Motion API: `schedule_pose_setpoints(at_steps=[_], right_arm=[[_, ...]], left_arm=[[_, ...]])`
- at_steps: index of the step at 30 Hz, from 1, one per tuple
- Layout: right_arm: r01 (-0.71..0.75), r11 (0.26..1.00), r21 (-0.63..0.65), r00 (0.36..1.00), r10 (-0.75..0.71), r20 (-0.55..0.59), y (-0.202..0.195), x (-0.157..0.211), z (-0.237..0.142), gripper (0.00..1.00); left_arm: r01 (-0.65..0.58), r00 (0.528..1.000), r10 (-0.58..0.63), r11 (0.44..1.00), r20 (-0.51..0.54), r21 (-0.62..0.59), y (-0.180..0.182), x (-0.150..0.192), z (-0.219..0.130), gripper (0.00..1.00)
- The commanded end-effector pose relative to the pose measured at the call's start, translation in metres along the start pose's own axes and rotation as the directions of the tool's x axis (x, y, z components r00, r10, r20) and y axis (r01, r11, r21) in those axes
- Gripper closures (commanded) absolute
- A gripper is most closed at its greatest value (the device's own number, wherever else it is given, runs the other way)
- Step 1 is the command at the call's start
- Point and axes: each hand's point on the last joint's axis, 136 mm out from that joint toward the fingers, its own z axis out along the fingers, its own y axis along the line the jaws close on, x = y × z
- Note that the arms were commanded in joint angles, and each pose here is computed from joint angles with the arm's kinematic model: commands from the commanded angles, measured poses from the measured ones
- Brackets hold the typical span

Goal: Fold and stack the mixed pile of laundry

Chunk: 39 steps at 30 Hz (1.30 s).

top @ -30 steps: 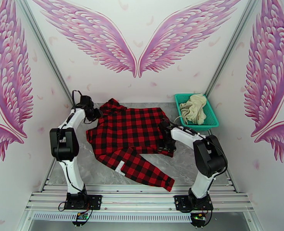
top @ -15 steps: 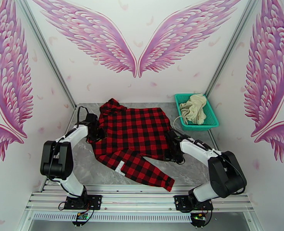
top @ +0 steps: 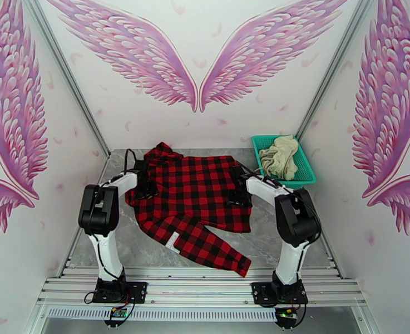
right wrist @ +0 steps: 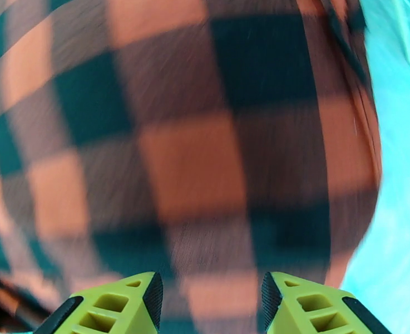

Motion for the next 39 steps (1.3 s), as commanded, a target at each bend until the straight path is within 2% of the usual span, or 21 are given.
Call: schedule_pose_setpoints(at_steps=[1,5,8,12,15,18,21,26,29,33,39], right_arm=[[-0.025,1.0,0.019,1.0,0.025,0.016,0.006,-0.025,0.01,0.46],[-0.022,0.999,0.033,1.0,0.023,-0.019,0.013,-0.039,0.03,0.46],[-0.019,0.999,0.049,1.0,0.02,-0.018,0.015,-0.052,0.037,0.45],[-0.01,0.999,0.048,1.0,0.01,-0.008,0.018,-0.067,0.02,0.44],[-0.005,0.999,0.034,0.999,0.003,0.039,0.018,-0.072,-0.011,0.43],[0.003,1.0,-0.003,0.998,-0.003,0.067,0.021,-0.058,-0.041,0.43],[0.022,0.999,-0.027,0.997,-0.02,0.077,0.023,-0.03,-0.059,0.45],[0.019,0.995,-0.093,1.0,-0.02,-0.006,0.03,0.029,-0.039,0.49],[0.0,0.997,-0.077,0.999,-0.004,-0.053,0.024,0.048,-0.022,0.52],[0.001,1.0,-0.019,0.997,-0.003,-0.081,0.012,0.059,-0.006,0.52],[0.02,0.998,0.067,0.996,-0.014,-0.09,-0.005,0.063,0.001,0.49]], left_arm=[[0.043,0.997,-0.044,0.999,0.062,0.015,-0.003,-0.039,0.009,0.75],[0.062,0.996,-0.064,0.997,0.06,0.038,-0.006,-0.066,0.026,0.75],[0.058,0.996,-0.061,0.997,0.065,0.049,-0.011,-0.078,0.024,0.75],[0.013,0.994,-0.023,0.996,0.104,0.089,-0.027,-0.088,-0.01,0.68],[-0.028,0.988,0.012,0.995,0.154,0.101,-0.034,-0.083,-0.056,0.59],[-0.05,0.985,0.031,0.993,0.17,0.109,-0.035,-0.057,-0.087,0.58],[-0.085,0.988,0.072,0.992,0.137,0.095,-0.031,-0.015,-0.097,0.62],[-0.143,0.99,0.142,0.981,0.017,0.131,-0.039,0.064,-0.073,0.71],[-0.174,0.983,0.18,0.978,-0.041,0.117,-0.043,0.093,-0.051,0.77],[-0.159,0.982,0.164,0.986,-0.093,0.056,-0.028,0.119,-0.028,0.82],[-0.152,0.978,0.152,0.988,-0.14,0.005,0.002,0.158,-0.036,0.82]])
